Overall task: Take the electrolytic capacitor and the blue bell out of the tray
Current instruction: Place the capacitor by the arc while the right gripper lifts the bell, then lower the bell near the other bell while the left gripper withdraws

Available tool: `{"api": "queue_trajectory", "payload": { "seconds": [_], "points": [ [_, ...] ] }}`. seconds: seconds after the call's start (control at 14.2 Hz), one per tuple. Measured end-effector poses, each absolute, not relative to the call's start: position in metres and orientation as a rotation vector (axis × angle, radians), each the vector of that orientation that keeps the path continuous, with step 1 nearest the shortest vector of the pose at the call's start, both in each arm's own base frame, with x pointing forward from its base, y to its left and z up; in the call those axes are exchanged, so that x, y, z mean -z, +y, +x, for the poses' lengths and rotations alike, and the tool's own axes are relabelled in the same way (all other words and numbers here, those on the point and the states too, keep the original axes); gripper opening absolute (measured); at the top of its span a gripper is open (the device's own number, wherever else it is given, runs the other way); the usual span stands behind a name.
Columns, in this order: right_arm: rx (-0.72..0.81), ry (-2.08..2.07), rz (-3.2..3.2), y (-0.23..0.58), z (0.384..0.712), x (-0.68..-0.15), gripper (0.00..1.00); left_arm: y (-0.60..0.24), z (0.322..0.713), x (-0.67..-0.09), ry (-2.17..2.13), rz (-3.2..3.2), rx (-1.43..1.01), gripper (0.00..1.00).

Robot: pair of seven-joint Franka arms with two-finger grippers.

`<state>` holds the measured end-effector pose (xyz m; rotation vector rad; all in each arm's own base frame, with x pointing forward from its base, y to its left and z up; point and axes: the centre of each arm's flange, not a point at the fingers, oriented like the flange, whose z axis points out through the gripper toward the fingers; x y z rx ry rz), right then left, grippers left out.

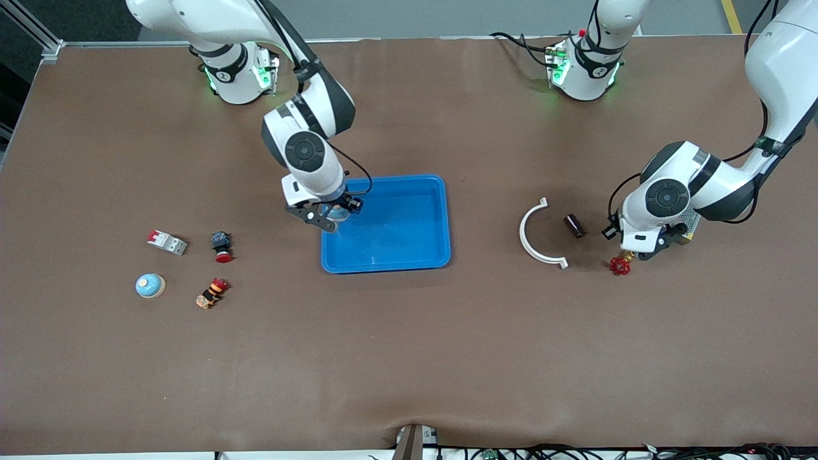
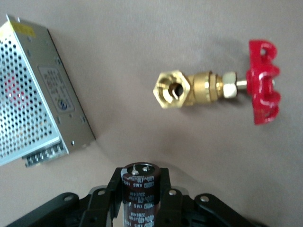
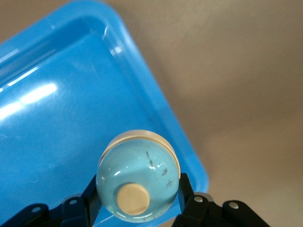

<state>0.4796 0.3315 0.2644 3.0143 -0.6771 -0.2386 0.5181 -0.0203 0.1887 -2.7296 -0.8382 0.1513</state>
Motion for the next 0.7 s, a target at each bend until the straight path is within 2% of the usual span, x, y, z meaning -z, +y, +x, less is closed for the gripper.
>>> {"api": "queue_trajectory", "payload": {
  "seconds": [0.14, 0.35, 0.56, 0.63, 0.7],
  "points": [
    [0.278, -0.618, 3.018, 0.301, 0.494, -0.274, 0.67, -0.02, 0.521, -0.189, -0.842, -2.749, -0.131, 0.38],
    [0.297, -0.535, 3.025, 0.25, 0.514, -0.278, 0.67, -0.02, 0.525, -0.19, -0.851, -2.759, -0.119, 0.67],
    [0.269, -0.471, 2.993, 0.229, 0.514, -0.277, 0.67, -0.023, 0.532, -0.198, -0.856, -2.773, -0.091, 0.96],
    [0.27, -0.449, 2.993, 0.226, 0.511, -0.278, 0.67, -0.028, 0.537, -0.207, -0.855, -2.785, -0.066, 1.0],
    [0.274, -0.418, 2.998, 0.219, 0.509, -0.278, 0.67, -0.034, 0.544, -0.218, -0.855, -2.801, -0.035, 1.0]
  ]
}}
